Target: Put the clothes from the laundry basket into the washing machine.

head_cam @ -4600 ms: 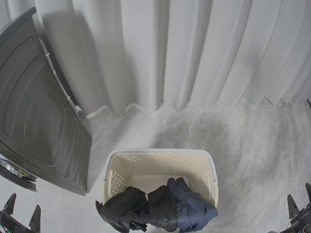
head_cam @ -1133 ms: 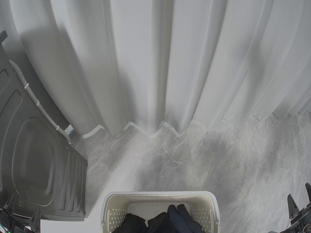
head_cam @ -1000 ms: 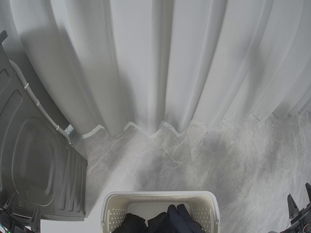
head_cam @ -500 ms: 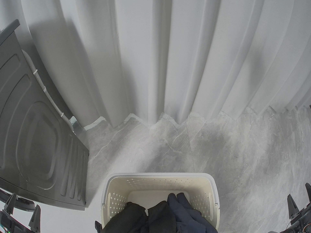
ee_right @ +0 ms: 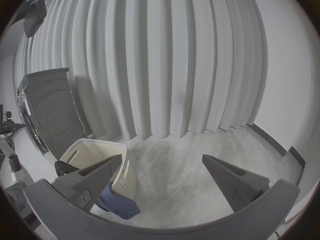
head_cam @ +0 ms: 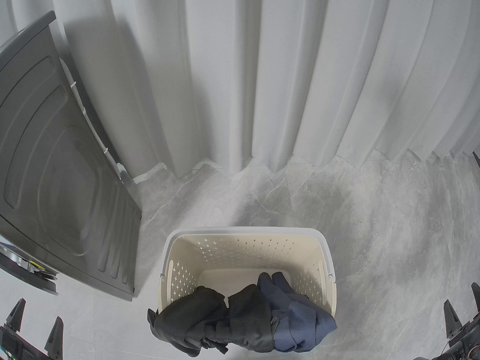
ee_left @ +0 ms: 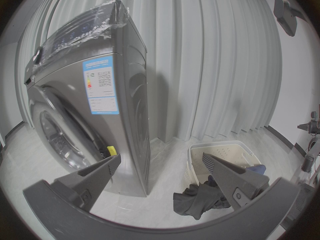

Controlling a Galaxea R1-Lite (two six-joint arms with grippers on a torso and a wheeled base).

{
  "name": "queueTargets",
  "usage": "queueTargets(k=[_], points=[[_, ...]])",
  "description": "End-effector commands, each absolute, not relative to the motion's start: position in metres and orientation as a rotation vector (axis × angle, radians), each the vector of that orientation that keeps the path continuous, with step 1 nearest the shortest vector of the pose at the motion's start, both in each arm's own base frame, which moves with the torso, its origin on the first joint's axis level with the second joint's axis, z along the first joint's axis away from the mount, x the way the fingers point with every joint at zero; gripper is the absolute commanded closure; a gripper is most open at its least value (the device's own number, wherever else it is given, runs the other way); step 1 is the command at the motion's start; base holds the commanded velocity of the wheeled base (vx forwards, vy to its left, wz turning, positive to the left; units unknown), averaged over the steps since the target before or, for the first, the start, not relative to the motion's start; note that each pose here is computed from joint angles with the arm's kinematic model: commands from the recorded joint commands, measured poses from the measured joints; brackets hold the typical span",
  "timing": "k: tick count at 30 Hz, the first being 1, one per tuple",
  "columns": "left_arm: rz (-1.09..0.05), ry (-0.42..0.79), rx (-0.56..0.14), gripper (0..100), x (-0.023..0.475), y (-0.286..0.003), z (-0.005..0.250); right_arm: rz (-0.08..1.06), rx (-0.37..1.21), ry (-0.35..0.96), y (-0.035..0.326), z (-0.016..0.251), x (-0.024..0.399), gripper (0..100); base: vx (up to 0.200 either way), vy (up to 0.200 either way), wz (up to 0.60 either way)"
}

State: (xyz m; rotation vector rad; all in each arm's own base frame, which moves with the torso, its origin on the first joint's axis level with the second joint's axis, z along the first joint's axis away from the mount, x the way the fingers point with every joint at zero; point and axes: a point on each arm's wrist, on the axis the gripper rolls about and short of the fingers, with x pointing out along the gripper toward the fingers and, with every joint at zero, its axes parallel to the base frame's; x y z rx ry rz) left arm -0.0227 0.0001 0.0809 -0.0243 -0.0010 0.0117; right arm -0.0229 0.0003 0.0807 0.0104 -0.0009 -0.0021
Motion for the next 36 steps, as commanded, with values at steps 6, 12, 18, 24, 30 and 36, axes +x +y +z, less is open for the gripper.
queueTargets(k=[6, 12, 18, 24, 30, 36], points=[[0.012, 0.003, -0.025, 0, -0.0225, 0.0001, 0.0757, 0.0, 0.011, 0.012, 0.0003, 0.0758, -0.0219, 0, -0.2, 0.0, 0.0], [0.012, 0.003, -0.025, 0, -0.0225, 0.0001, 0.0757, -0.002, 0.011, 0.012, 0.0003, 0.0758, -0.0219, 0, -0.2, 0.0, 0.0], [0.012, 0.003, -0.025, 0, -0.0225, 0.0001, 0.0757, -0.002, 0.011, 0.012, 0.0003, 0.0758, -0.0219, 0, -0.167, 0.0, 0.0], [0.012, 0.001, -0.025, 0, -0.0225, 0.0001, 0.0759, 0.0, 0.011, 0.012, 0.0003, 0.0758, -0.0219, 0, 0.0, 0.0, 0.0], [0.009, 0.003, -0.025, 0, -0.0225, 0.0001, 0.0757, -0.002, 0.011, 0.012, 0.0003, 0.0758, -0.0219, 0, 0.0, 0.033, 0.0], [0.009, 0.003, -0.025, 0, -0.0225, 0.0001, 0.0757, 0.0, 0.011, 0.012, 0.0003, 0.0758, -0.0219, 0, 0.0, 0.2, 0.0]])
